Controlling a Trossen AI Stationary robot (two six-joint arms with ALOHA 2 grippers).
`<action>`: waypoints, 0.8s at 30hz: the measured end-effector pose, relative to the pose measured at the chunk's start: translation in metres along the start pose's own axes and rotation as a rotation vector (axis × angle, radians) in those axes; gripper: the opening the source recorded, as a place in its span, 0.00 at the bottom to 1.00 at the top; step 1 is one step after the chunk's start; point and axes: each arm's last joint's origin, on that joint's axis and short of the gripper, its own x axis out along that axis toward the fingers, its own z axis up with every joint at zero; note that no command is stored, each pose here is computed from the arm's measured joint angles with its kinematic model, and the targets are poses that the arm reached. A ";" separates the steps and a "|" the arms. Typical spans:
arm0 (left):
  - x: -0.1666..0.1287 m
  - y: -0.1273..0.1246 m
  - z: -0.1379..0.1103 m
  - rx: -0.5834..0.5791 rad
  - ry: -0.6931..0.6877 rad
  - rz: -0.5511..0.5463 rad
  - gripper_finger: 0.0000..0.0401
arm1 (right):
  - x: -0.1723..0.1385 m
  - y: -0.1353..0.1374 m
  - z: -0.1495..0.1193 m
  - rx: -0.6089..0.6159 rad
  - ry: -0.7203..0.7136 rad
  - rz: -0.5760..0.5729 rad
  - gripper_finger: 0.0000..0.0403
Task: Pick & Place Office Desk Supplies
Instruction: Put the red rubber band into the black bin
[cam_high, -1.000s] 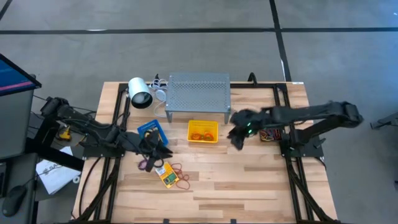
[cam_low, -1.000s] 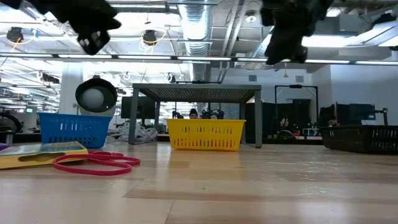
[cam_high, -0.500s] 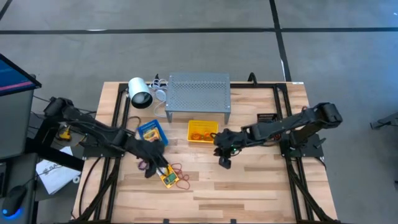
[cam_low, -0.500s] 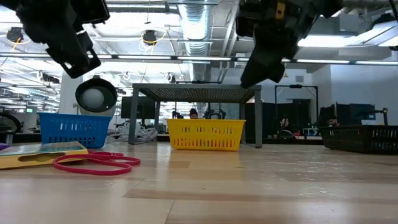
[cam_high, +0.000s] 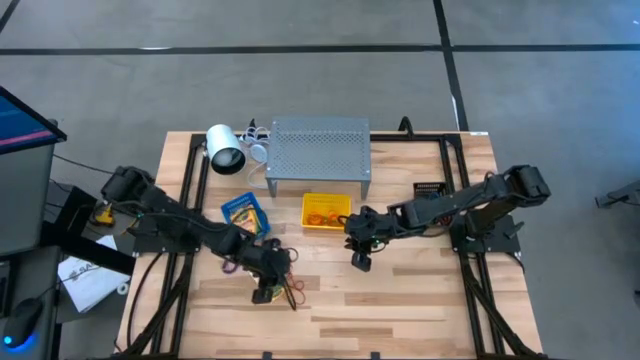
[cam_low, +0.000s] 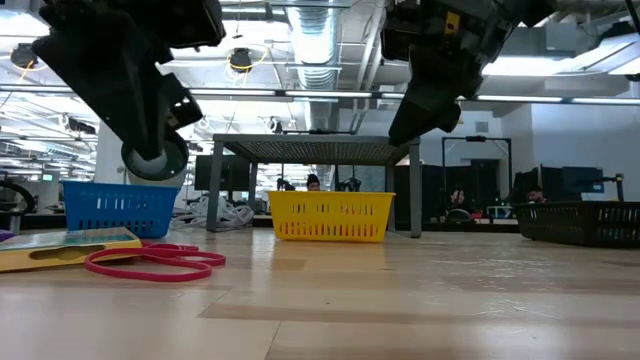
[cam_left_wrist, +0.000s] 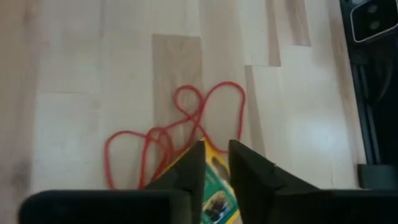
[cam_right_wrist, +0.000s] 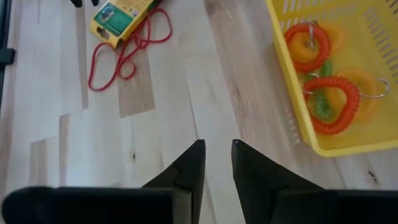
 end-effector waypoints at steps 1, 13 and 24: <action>0.002 -0.001 0.001 0.000 0.008 -0.006 0.20 | 0.000 0.000 0.000 -0.002 0.000 0.001 0.19; 0.049 -0.004 0.004 0.018 0.100 0.019 0.44 | -0.001 0.011 -0.009 -0.038 0.038 0.011 0.19; 0.076 -0.007 0.010 0.111 0.121 0.057 0.39 | -0.003 0.020 -0.015 -0.058 0.056 0.020 0.19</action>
